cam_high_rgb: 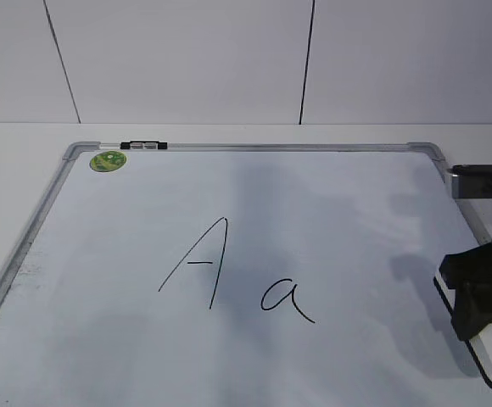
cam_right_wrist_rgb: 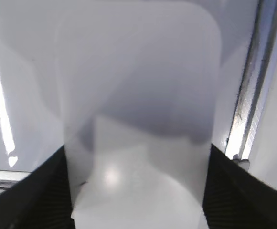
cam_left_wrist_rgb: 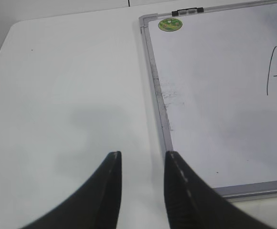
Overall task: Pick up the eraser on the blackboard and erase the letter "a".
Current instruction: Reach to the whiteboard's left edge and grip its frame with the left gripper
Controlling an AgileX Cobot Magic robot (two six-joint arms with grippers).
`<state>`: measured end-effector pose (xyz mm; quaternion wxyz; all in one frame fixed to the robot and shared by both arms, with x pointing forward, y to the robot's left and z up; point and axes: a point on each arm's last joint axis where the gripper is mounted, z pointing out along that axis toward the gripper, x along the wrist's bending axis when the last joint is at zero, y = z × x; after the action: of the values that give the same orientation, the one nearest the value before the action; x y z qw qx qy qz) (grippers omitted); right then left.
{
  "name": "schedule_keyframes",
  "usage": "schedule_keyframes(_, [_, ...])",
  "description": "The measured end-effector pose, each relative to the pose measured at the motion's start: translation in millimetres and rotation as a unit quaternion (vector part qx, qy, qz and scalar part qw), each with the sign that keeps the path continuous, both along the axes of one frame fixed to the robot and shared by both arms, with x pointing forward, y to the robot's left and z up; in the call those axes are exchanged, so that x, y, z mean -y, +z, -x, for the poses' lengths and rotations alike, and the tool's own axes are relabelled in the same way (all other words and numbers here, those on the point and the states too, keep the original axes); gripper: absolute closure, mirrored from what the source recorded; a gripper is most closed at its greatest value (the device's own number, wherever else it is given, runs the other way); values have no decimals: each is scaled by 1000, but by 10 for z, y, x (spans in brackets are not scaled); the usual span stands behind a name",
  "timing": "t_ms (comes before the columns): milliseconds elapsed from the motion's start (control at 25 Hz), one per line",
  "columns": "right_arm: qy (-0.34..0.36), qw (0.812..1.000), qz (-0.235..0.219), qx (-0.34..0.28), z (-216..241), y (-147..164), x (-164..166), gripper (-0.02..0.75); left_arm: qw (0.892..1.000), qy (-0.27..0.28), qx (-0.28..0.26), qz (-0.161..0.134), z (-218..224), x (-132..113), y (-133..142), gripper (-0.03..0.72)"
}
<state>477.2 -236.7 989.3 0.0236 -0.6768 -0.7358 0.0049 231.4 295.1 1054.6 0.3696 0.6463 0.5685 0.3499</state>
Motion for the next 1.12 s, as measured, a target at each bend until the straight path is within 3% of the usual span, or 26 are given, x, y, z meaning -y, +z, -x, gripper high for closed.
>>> schedule_keyframes(360, [24, 1000, -5, 17, -76, 192, -127, 178, 1000, -2, 0, 3, 0, 6, 0, 454])
schedule_keyframes(680, [27, 1000, -3, 12, -77, 223, -126, 178, 999, -19, -8, 27, -23, 53, 19, 454])
schedule_keyframes(920, [33, 999, -6, 11, -74, 224, -134, 178, 998, -18, -62, 28, -294, 56, 221, 450])
schedule_keyframes(1120, [32, 999, -15, 8, -68, 225, -151, 178, 997, -18, -74, 28, -612, 59, 433, 449])
